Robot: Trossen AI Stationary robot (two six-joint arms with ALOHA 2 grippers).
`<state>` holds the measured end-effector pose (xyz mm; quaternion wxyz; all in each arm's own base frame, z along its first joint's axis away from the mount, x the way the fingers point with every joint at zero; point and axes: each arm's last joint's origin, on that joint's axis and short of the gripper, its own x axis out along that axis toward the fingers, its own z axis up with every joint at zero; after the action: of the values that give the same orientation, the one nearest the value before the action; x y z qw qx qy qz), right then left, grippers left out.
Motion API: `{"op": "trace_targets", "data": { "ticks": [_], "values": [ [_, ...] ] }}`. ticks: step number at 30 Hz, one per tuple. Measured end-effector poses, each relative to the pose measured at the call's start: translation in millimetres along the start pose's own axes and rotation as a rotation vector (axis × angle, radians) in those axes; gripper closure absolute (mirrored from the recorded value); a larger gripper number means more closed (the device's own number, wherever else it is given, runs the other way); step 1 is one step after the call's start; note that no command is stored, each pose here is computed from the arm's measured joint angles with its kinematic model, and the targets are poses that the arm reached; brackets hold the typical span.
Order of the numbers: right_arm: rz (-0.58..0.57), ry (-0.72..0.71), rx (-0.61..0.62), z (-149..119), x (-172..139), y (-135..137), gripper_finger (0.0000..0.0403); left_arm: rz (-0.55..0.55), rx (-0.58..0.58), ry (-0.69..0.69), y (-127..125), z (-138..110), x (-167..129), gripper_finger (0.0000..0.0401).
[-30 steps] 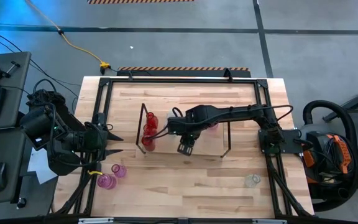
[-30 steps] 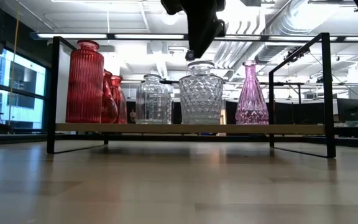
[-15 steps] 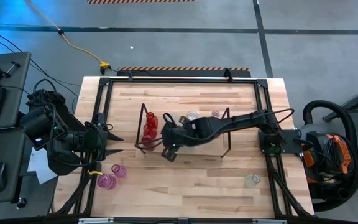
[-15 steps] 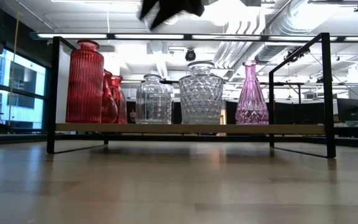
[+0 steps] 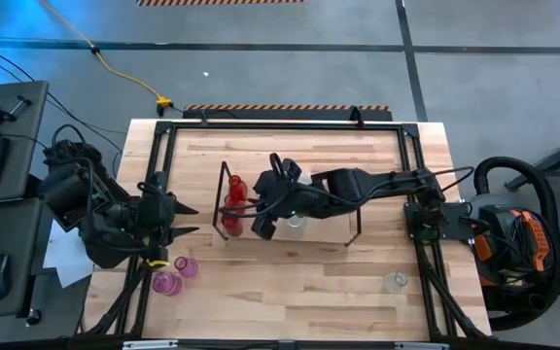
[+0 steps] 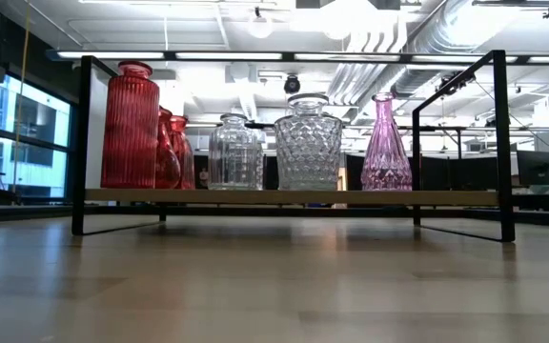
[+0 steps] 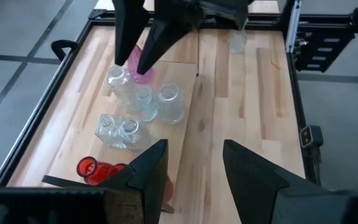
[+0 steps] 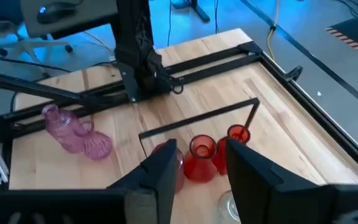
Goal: Sort vases onto shelf
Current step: Put the transparent vase aligned with the other transparent vase on the shelf
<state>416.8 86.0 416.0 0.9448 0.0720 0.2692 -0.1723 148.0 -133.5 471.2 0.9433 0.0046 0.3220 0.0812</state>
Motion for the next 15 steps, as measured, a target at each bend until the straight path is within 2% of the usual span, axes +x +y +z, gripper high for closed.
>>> {"op": "trace_targets", "data": {
  "ticks": [15],
  "values": [
    [0.013, 0.051, -0.069, -3.4, -5.0, -2.7, 0.0285, 0.077, -0.012, 0.006, -2.0, 5.3, 15.8, 0.0254]
  ]
}}
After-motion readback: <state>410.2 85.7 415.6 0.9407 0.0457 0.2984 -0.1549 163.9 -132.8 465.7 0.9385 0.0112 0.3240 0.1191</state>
